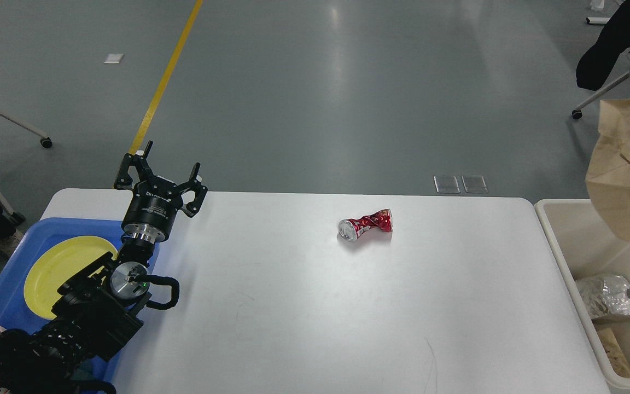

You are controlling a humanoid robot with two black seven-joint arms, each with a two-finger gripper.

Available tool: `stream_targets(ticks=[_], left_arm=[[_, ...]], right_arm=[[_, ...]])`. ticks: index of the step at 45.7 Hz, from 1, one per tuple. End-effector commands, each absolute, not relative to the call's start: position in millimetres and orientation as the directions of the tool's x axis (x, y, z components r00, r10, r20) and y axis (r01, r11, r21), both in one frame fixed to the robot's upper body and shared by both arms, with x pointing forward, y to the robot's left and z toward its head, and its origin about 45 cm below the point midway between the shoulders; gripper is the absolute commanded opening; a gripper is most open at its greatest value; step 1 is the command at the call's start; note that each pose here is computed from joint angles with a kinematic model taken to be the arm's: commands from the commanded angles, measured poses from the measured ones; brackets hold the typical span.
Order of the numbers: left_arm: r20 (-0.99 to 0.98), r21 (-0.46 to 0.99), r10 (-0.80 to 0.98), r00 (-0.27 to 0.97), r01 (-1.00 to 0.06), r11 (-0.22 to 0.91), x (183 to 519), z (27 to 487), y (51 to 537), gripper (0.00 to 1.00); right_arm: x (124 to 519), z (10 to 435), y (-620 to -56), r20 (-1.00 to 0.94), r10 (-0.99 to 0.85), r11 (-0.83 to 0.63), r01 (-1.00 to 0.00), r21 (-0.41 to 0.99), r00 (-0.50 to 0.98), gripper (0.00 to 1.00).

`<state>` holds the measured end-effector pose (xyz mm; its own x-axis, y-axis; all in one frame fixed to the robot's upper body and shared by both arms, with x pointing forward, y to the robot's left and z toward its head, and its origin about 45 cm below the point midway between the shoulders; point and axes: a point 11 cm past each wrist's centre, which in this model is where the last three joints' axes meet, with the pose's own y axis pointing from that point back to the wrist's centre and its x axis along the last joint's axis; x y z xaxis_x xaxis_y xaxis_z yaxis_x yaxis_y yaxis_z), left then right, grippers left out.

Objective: Tidy desktop

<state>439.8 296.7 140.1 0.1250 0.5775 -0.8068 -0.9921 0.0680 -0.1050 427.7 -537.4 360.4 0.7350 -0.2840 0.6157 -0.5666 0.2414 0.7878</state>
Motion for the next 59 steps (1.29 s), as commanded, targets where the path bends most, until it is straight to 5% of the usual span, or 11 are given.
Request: stream_targets(ticks=[1,22,39,43,45,59], left_arm=[[-0.807,-0.105,0.577,0.125,-0.992,0.068,440,140,297,0.97],[-0.807,-0.105,0.577,0.125,-0.992,0.068,440,140,297,0.96],[-0.807,-0.105,0.577,0.125,-0.992,0.068,440,140,297,0.97],[-0.807,-0.105,0.577,0.125,-0.992,0.068,440,140,297,0.97],[-0.807,-0.105,0.577,0.125,-0.992,0.068,440,140,297,0.97],[-0.807,-0.105,0.577,0.125,-0.992,0.068,440,140,297,0.97]], right_arm=[[411,336,-574,0.706,-0.274,0.294,-0.642,0.708,0.653,0.0],[351,238,-631,0.91,-0.185,0.423,-0.806,0.414,0.37,0.0],[323,185,-625,0.888,-0.28,0.426,-0.782,0.455,0.365,0.0],[320,180,-625,0.884,-0.278,0.426,-0.777,0.463,0.375,0.7],[321,181,-625,0.886,-0.275,0.426,-0.779,0.46,0.373,0.95],[316,171,-621,0.864,-0.301,0.413,-0.761,0.5,0.405,1.0]])
